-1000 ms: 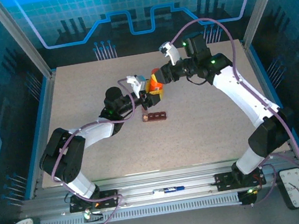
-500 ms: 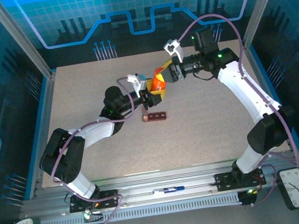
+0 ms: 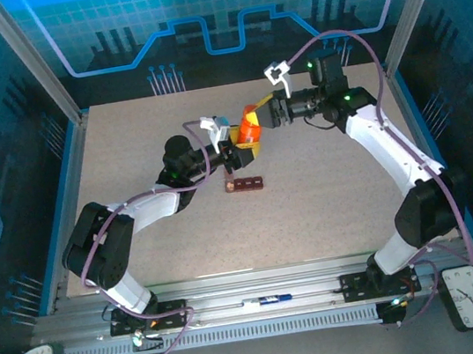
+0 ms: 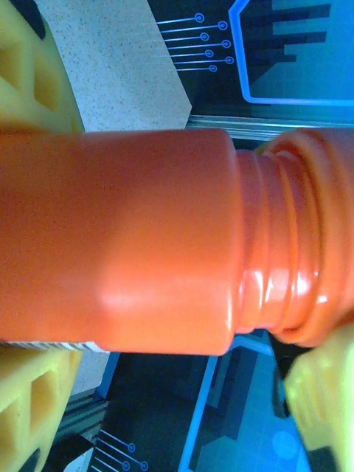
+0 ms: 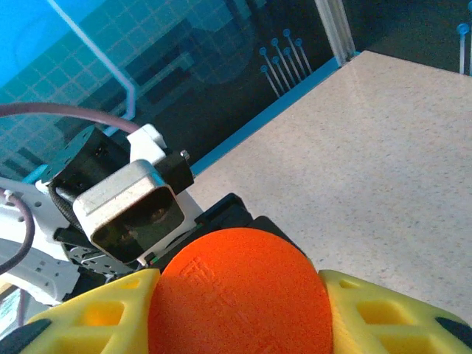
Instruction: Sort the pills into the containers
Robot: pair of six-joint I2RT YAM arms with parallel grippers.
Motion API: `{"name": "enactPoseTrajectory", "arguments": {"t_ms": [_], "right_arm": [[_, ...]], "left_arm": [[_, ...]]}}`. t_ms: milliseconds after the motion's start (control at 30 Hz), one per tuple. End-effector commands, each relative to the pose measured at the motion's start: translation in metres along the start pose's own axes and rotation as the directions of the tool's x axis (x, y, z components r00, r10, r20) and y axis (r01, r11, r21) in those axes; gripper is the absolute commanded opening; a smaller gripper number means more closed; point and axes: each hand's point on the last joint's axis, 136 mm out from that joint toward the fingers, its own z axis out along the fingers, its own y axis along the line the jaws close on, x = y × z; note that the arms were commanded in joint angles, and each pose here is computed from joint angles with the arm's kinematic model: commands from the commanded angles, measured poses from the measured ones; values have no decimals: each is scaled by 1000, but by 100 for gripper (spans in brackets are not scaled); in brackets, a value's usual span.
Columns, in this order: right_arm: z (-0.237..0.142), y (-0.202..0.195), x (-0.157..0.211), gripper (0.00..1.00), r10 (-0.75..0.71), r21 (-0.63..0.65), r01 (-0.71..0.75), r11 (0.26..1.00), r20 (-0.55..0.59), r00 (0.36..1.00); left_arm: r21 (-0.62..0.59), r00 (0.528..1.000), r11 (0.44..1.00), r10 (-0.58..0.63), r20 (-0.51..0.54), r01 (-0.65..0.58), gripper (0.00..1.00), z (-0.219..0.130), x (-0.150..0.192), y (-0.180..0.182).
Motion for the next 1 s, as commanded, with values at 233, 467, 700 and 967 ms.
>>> {"name": "enactPoseTrajectory", "arguments": {"t_ms": [233, 467, 700, 967], "right_arm": [[-16, -6, -16, 27, 3, 152, -18, 988, 103, 995], [-8, 0, -6, 27, 4, 151, -16, 988, 81, 997], [3, 3, 6, 27, 11, 139, -18, 990, 50, 999], [7, 3, 18, 27, 14, 139, -16, 990, 17, 1000]], "left_arm": [[-2, 994, 995, 99, 39, -99, 16, -2, -22, -4], [-3, 994, 995, 103, 36, -103, 16, -1, -23, -3], [-2, 994, 994, 106, 39, -106, 16, 0, -25, -3], [-5, 993, 994, 108, 40, -108, 16, 0, -26, -3]]}}
